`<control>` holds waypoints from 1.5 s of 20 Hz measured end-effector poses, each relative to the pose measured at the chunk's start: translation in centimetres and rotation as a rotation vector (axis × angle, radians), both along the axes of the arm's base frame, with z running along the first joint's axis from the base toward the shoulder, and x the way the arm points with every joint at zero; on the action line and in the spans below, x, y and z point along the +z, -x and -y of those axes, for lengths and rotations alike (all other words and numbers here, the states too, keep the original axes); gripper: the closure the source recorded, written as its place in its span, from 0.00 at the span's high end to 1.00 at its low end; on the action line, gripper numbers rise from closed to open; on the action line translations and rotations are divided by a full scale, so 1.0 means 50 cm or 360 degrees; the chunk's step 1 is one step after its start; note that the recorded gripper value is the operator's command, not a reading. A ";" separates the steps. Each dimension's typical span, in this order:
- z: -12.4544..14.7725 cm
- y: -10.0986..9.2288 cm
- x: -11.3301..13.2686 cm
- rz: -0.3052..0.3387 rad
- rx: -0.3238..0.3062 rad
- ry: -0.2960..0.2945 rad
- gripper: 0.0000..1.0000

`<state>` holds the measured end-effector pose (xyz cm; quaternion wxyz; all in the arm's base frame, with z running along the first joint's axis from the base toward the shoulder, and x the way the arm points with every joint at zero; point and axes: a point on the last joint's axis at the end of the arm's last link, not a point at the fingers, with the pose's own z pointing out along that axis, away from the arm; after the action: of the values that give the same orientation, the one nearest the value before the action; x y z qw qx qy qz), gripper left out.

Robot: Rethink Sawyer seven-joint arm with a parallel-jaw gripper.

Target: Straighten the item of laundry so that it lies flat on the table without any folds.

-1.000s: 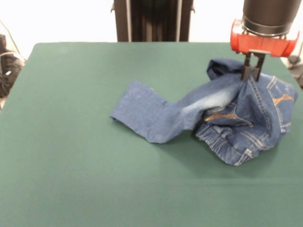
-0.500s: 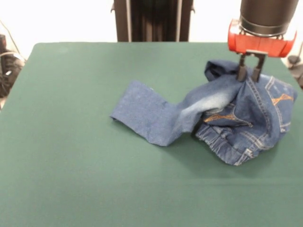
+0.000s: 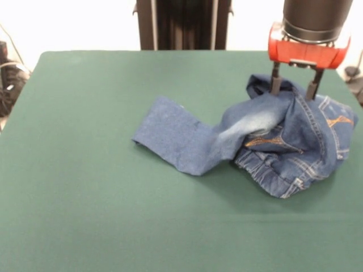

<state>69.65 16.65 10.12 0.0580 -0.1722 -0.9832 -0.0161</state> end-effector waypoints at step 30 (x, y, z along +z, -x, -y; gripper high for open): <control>0.251 -0.031 -0.028 0.0092 -0.0189 0.0105 1.00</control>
<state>71.20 4.11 8.70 0.0227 -0.2314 -0.9726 0.0081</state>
